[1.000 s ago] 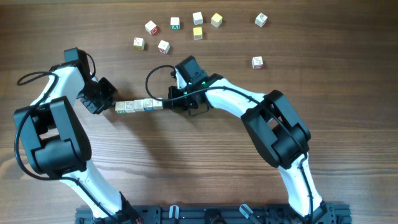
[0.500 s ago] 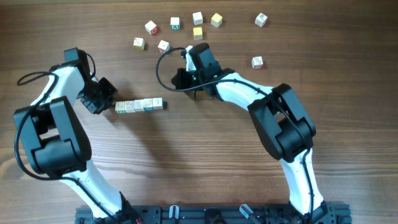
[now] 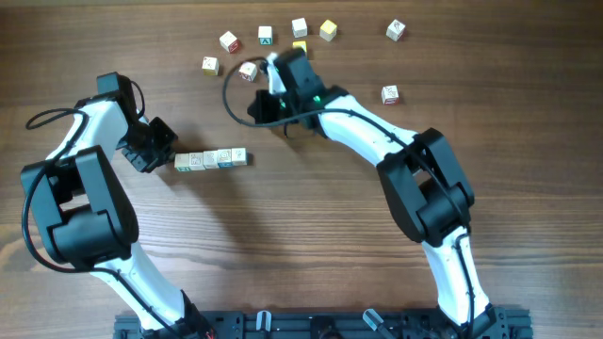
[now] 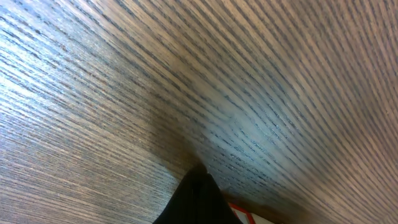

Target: Form a horizontal line

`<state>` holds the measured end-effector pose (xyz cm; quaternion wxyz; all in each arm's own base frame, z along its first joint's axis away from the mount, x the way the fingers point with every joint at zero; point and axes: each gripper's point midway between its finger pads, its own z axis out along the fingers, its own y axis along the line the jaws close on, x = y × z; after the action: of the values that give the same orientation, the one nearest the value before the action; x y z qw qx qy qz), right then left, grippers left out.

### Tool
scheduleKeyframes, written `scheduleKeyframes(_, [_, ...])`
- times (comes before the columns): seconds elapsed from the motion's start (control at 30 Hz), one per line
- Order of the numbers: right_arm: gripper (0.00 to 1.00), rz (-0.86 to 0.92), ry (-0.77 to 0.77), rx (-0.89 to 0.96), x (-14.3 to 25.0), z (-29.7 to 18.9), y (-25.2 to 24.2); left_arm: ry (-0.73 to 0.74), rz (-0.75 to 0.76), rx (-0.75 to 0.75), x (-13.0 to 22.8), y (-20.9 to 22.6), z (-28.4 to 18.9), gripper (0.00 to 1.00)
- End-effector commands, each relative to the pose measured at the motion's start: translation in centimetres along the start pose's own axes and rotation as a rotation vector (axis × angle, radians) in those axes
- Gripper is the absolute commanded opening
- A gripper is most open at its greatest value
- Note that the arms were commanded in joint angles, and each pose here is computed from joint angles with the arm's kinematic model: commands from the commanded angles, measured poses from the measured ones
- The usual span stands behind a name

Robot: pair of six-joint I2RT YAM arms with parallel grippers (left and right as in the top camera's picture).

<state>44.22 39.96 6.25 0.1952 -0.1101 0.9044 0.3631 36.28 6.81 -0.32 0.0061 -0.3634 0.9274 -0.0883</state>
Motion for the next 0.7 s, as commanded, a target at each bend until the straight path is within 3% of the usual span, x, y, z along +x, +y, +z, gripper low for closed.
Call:
scheduleKeyframes(0.0, [0.05, -0.080, -0.047, 0.081, -1.2, 0.3, 1.4, 0.059, 0.007, -0.013, 1.4, 0.5, 1.5, 0.04])
scheduleKeyframes(0.67, [0.05, -0.063, 0.070, 0.172, 4.4, 4.1, 0.2, 0.059, 0.007, -0.013, 1.5, 0.5, 1.5, 0.04])
